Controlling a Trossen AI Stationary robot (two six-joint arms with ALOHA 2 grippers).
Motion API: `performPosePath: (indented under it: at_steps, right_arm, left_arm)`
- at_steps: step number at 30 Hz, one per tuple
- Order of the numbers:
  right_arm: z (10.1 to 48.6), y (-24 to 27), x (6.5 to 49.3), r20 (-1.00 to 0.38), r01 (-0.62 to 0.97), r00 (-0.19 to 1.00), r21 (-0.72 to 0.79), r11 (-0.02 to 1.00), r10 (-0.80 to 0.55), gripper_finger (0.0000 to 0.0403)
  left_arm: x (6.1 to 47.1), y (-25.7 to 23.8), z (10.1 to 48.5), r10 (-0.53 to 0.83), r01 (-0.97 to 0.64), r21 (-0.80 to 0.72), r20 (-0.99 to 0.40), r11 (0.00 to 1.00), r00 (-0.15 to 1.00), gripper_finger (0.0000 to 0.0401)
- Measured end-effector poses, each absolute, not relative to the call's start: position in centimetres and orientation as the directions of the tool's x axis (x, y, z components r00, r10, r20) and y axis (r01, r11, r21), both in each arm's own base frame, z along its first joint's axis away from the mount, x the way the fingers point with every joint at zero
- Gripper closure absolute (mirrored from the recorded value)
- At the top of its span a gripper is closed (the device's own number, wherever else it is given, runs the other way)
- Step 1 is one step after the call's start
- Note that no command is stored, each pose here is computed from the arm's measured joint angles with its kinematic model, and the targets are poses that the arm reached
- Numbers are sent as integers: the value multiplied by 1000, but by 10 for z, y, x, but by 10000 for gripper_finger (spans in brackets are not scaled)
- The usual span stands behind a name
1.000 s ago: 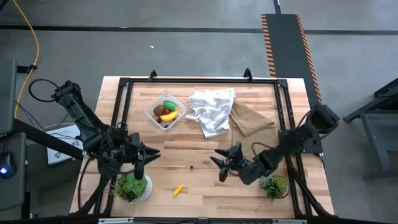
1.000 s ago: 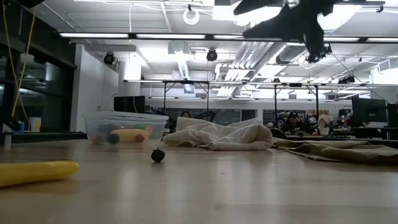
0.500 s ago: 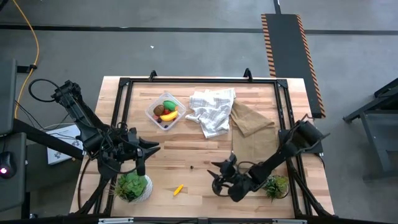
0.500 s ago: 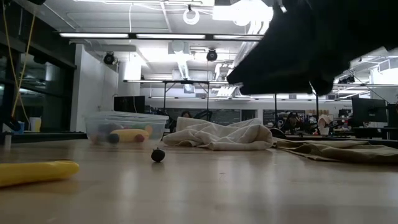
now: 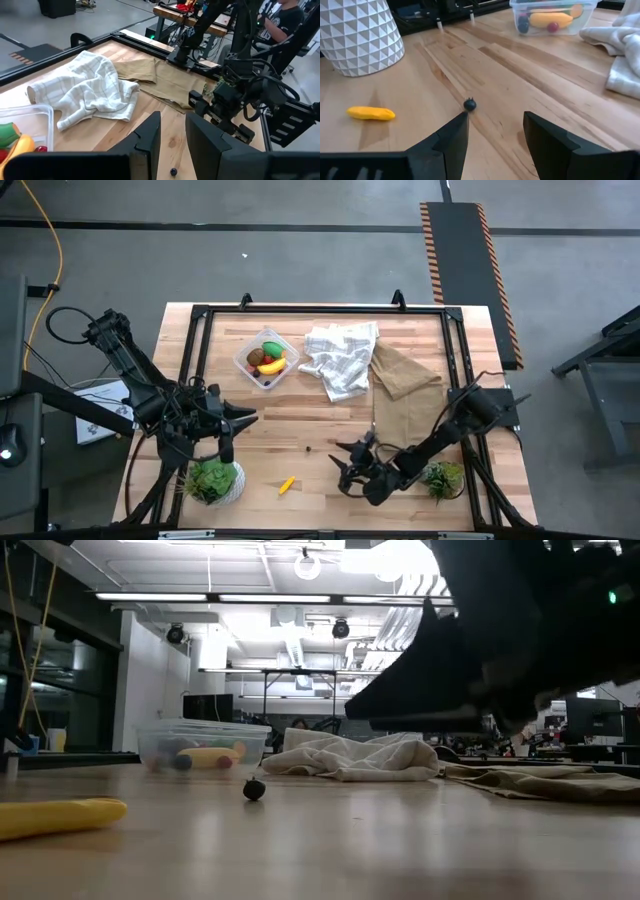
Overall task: Pick and placing Produce into tupperware
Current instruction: Put the blue blueberry into the transparent bin
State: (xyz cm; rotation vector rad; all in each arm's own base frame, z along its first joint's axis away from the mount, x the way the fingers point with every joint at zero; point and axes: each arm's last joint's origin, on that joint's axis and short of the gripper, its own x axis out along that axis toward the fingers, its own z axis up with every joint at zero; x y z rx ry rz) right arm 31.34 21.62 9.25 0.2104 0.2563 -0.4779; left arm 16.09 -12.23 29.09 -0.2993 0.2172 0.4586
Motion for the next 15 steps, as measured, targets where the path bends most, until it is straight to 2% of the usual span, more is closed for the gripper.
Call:
performPosePath:
  at_steps: [8, 15]
  right_arm:
    - [76, 215, 317, -289, 479, 857, 147, 865, -426, 224]
    - [67, 216, 334, -271, 406, 893, 142, 903, -359, 224]
  left_arm:
    - [161, -122, 291, 400, -460, -211, -272, 863, 875, 322]
    - [161, -122, 291, 400, -459, -208, -272, 863, 875, 322]
